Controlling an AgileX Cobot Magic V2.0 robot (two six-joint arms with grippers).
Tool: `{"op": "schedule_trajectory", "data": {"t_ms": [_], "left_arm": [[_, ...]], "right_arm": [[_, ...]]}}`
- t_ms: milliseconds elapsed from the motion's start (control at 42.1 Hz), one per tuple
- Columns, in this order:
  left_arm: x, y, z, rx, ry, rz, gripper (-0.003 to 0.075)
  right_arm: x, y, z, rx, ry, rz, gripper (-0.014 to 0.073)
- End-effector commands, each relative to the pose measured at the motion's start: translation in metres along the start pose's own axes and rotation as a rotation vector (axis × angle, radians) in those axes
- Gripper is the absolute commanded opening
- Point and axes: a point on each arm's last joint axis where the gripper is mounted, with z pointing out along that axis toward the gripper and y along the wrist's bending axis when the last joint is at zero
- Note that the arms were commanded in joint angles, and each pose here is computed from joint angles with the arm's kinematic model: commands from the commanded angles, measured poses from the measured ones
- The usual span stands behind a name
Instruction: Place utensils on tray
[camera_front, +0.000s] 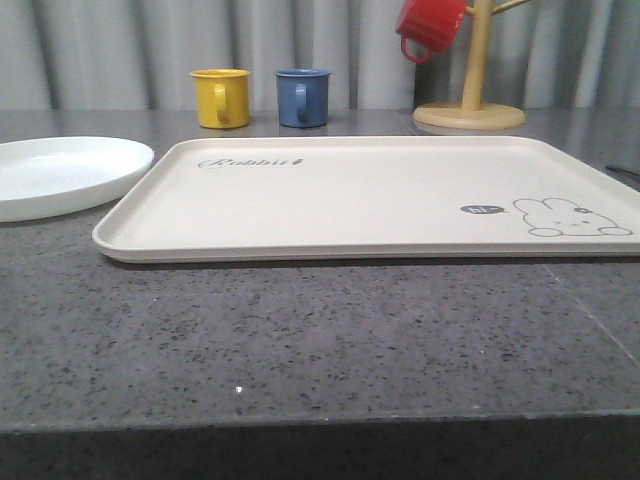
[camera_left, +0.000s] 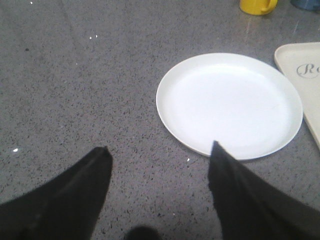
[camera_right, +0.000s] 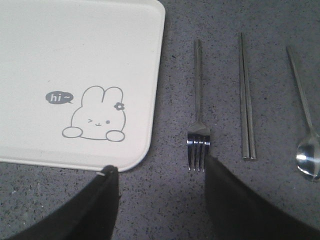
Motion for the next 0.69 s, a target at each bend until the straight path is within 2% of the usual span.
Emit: {"op": "schedule_trajectory", "data": {"t_ms": [0,261,380,451,593,665], "left_arm": [[-0.016,0.002,0.008,-0.011,0.009,0.014,0.0526],[-0.039,0.003,0.067,-0.005,0.249,0.017,0.0526],[-0.051,0.014,0.097,-0.019,0.313,-0.025,0.0526],[-0.054,0.02,0.115,0.028,0.356,-0.052,0.0526],[-0.06,0.028,0.15,0.192,0.364,-0.137,0.0526],[-0.06,0.031,0.167,0.236,0.377,-0.173,0.0526]], "right_arm": [[-0.013,-0.001,-0.003,0.005,-0.082,0.0,0.047],[-0.013,-0.001,-0.003,0.005,-0.082,0.0,0.047],[-0.013,-0.001,-0.003,0.005,-0.082,0.0,0.047],[-0.013,-0.001,-0.003,0.005,-0.082,0.0,0.047],[-0.013,-0.001,-0.003,0.005,-0.082,0.0,0.047],[-0.013,-0.001,-0.003,0.005,-0.082,0.0,0.047]]}}
